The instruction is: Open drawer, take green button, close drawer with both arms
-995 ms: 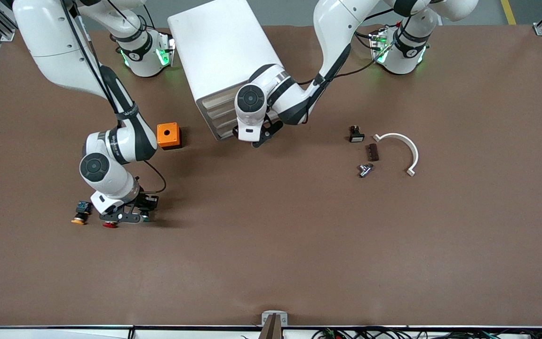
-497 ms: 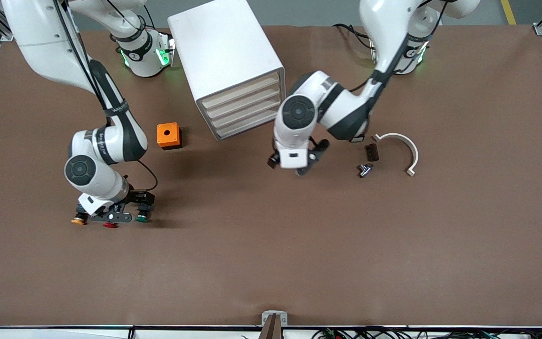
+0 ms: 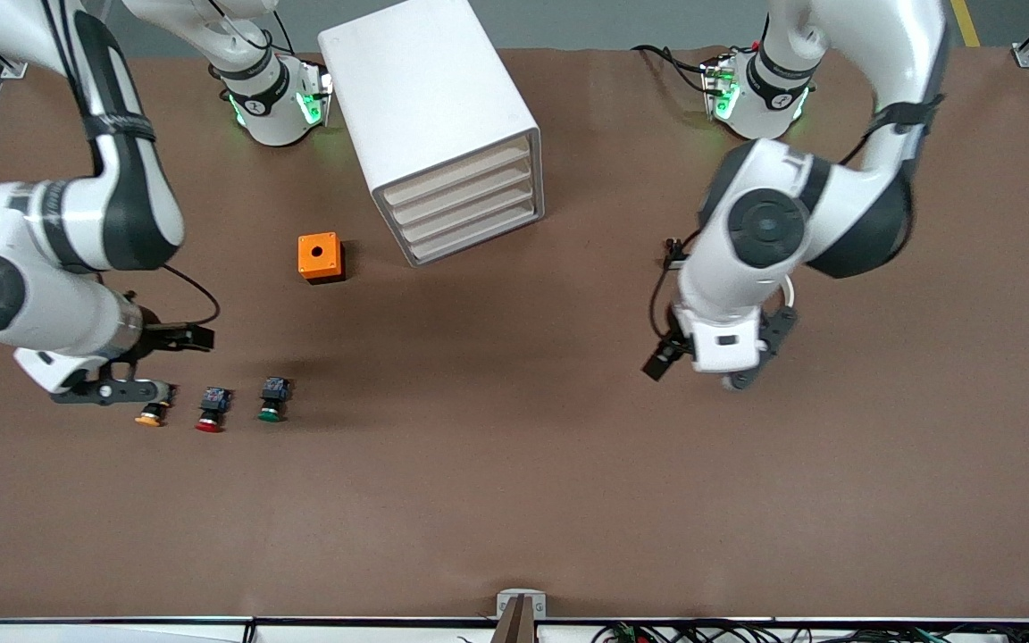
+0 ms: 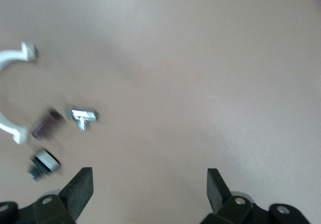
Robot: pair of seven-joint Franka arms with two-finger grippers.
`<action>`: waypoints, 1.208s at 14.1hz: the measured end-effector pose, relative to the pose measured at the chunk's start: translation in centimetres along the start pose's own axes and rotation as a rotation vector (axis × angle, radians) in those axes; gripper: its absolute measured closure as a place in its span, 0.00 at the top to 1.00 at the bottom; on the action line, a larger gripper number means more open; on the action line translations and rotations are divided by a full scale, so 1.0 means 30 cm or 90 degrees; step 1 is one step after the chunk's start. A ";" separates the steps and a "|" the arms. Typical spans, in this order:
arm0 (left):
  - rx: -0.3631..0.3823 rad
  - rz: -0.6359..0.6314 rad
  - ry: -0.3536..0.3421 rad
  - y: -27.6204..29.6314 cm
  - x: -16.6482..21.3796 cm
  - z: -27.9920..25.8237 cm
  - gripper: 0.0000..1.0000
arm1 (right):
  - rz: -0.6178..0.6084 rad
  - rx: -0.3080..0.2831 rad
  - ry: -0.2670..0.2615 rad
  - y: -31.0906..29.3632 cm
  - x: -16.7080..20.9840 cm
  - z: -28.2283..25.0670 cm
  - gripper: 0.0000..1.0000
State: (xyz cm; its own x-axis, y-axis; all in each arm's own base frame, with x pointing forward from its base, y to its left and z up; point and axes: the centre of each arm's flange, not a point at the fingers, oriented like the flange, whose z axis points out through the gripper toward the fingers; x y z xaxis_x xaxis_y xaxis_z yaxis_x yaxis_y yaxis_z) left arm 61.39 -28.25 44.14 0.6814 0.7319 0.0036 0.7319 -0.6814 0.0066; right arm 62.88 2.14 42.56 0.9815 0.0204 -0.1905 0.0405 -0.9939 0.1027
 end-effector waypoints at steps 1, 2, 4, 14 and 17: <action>0.003 0.017 0.001 -0.045 0.067 -0.050 1.00 | -0.001 0.002 -0.012 0.036 -0.013 -0.070 1.00; 0.011 0.039 -0.001 -0.095 0.125 -0.098 1.00 | 0.004 0.010 -0.015 0.072 -0.026 -0.133 1.00; 0.020 0.085 -0.004 -0.194 0.222 -0.196 1.00 | 0.022 0.035 0.000 0.145 -0.063 -0.240 1.00; 0.032 0.383 -0.017 -0.629 0.461 -0.561 1.00 | 0.027 0.050 0.058 0.227 -0.190 -0.461 1.00; 0.034 0.458 -0.020 -0.709 0.444 -0.606 1.00 | 0.029 0.052 0.039 0.232 -0.213 -0.478 1.00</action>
State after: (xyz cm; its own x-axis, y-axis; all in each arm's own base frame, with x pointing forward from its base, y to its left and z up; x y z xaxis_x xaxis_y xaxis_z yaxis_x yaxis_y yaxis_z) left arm 54.77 -3.97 62.23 0.9939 0.1025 -0.0398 0.1011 -0.9942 -0.0359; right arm 59.58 -3.35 58.50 0.9916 -0.0206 -0.1275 -0.0169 -0.9994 0.0299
